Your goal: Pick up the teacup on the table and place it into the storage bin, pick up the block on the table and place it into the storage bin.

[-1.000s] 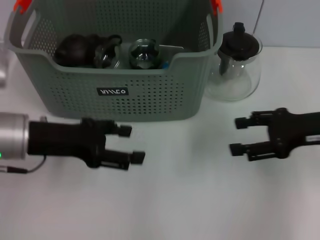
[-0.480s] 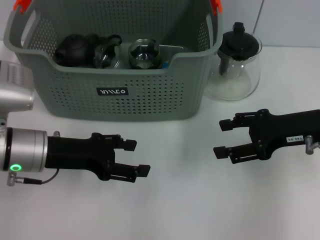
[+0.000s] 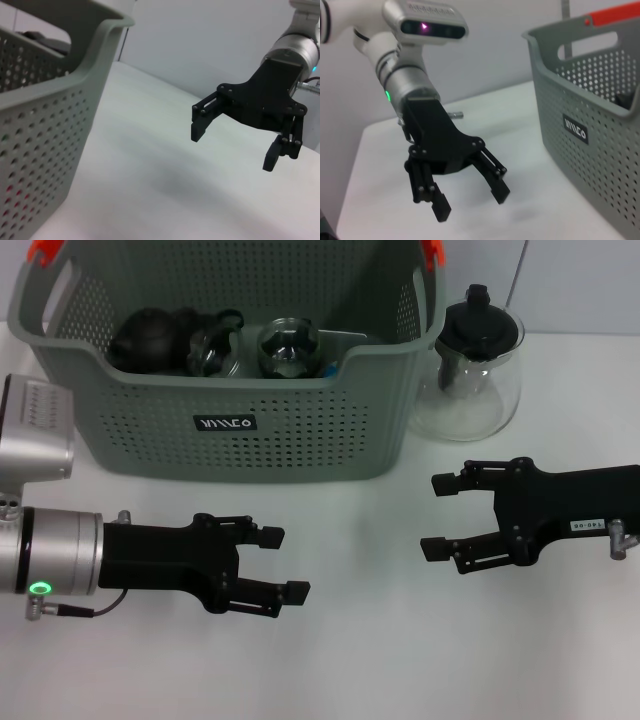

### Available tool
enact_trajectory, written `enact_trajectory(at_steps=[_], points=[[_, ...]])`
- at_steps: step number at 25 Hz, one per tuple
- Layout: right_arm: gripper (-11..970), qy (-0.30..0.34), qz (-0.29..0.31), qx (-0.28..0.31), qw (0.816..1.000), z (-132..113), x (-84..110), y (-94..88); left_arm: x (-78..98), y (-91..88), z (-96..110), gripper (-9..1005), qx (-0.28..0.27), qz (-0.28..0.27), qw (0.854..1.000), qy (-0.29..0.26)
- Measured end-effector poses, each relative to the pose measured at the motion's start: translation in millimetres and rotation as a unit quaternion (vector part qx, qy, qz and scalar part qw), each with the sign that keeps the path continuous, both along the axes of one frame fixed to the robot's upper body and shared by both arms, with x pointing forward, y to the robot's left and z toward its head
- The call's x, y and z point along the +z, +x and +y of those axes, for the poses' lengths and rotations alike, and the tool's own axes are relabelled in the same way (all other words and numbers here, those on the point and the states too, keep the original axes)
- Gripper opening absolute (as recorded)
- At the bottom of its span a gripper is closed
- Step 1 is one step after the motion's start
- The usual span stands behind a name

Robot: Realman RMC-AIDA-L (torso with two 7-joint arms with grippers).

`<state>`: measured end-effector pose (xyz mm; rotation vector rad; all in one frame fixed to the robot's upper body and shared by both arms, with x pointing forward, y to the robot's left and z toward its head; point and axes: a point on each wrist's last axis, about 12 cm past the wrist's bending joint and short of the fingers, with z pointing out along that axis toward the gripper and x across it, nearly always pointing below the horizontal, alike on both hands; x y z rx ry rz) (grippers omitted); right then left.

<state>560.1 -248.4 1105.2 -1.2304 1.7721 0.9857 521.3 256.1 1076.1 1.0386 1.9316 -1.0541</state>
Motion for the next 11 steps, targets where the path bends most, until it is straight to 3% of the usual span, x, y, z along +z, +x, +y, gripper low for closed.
enact_trajectory(at_steps=[11], points=[[920, 0.020, -0.005, 0.000, 1.000, -6.3, -1.3, -6.3, 9.1, 1.8, -4.6, 865, -0.017, -0.040, 0.998, -0.037]])
